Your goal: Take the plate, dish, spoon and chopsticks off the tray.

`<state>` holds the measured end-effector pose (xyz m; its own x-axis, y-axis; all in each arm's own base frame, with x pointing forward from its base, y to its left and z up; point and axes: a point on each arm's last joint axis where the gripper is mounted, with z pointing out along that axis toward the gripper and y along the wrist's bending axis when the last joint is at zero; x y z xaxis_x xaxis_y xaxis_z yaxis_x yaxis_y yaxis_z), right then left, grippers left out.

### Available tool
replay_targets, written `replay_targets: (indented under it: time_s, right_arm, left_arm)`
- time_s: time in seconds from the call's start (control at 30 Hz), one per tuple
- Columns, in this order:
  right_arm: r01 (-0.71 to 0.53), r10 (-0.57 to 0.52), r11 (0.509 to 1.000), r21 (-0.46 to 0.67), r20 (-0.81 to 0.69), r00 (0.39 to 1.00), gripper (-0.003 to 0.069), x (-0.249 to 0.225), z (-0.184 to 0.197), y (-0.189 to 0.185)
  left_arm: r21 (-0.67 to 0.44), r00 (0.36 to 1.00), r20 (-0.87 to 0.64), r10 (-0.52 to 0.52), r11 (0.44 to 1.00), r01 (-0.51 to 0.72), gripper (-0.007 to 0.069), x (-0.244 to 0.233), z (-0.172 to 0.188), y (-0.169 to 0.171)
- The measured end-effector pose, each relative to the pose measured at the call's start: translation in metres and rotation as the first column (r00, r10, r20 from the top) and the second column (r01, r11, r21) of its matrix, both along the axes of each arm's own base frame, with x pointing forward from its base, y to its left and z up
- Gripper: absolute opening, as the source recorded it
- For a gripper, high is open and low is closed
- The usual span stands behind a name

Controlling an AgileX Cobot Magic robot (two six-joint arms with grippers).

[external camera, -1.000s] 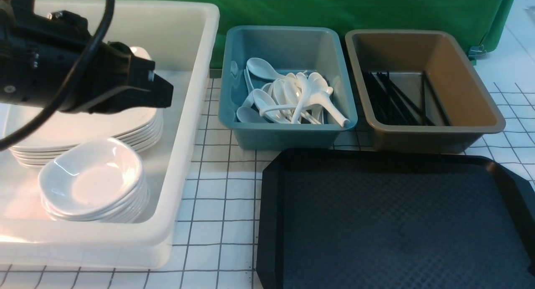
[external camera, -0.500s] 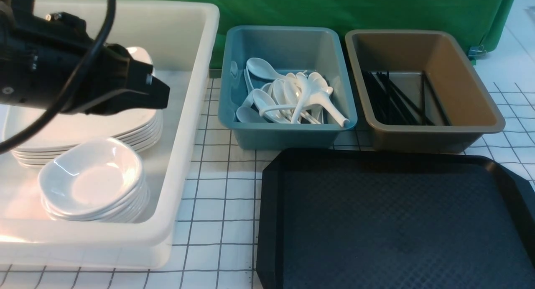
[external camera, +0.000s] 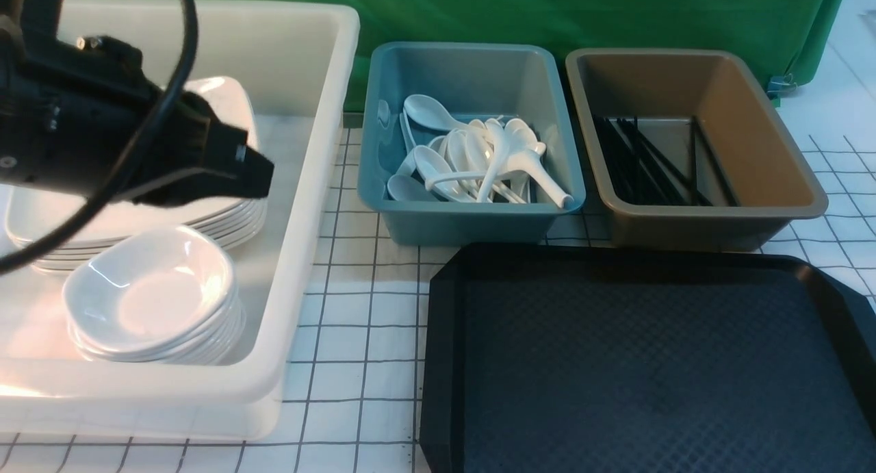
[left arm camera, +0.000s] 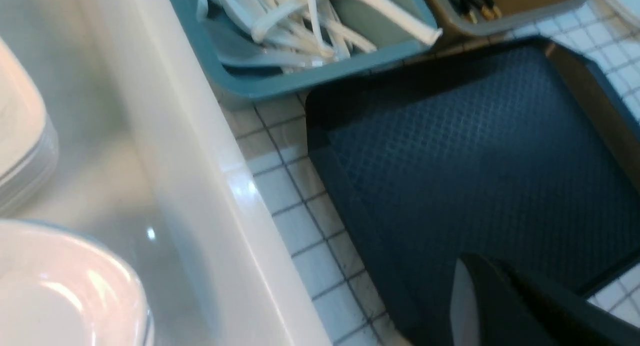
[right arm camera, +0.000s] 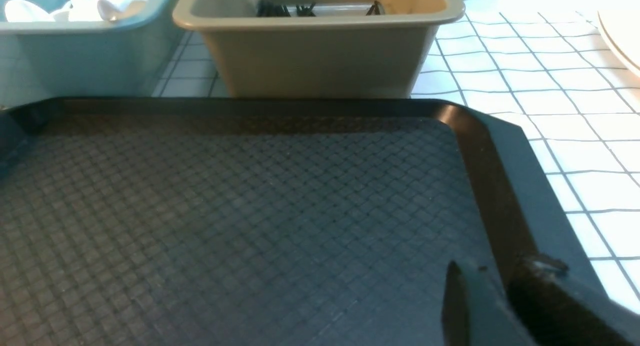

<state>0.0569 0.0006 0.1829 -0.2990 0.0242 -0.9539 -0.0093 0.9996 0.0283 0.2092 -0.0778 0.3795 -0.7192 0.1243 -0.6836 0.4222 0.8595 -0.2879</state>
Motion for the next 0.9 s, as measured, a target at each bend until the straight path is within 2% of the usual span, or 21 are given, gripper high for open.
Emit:
replay_targets:
  time_s: [0.1,0.27,0.4,0.57,0.73,0.77,0.8,0.9]
  right_arm:
    - [0.0,0.0,1.0,0.0,0.0,1.0,0.0188,0.0,0.0,0.0]
    - [0.0,0.0,1.0,0.0,0.0,1.0,0.0197,0.0,0.0,0.0]
    - [0.0,0.0,1.0,0.0,0.0,1.0,0.02,0.0,0.0,0.0]
    - [0.0,0.0,1.0,0.0,0.0,1.0,0.0208,0.0,0.0,0.0]
    - [0.0,0.0,1.0,0.0,0.0,1.0,0.0217,0.0,0.0,0.0]
    - [0.0,0.0,1.0,0.0,0.0,1.0,0.0221,0.0,0.0,0.0]
    - [0.0,0.0,1.0,0.0,0.0,1.0,0.0225,0.0,0.0,0.0]
    - [0.0,0.0,1.0,0.0,0.0,1.0,0.023,0.0,0.0,0.0]
  left_arm:
    - [0.055,0.996,-0.077,-0.037,0.998,0.042,0.0005,-0.007,-0.006,0.002]
    - [0.086,0.978,-0.189,-0.084,0.991,0.102,0.0005,-0.017,-0.012,0.003]
    - [0.075,0.973,-0.21,-0.093,0.991,0.111,0.0005,-0.025,-0.013,0.003]
    - [0.063,0.972,-0.218,-0.091,0.992,0.107,0.0005,-0.06,-0.03,0.009]
    - [0.01,0.993,-0.111,-0.035,0.999,0.036,0.0005,-0.094,-0.041,0.017]
    - [-0.022,0.999,-0.052,-0.002,1.0,0.001,0.0005,-0.1,-0.042,0.018]
    - [-0.078,0.995,0.085,0.06,0.995,-0.054,0.0005,-0.108,-0.039,0.023]
    - [-0.2,0.919,0.337,0.207,0.969,-0.145,0.0005,-0.119,-0.033,0.033]
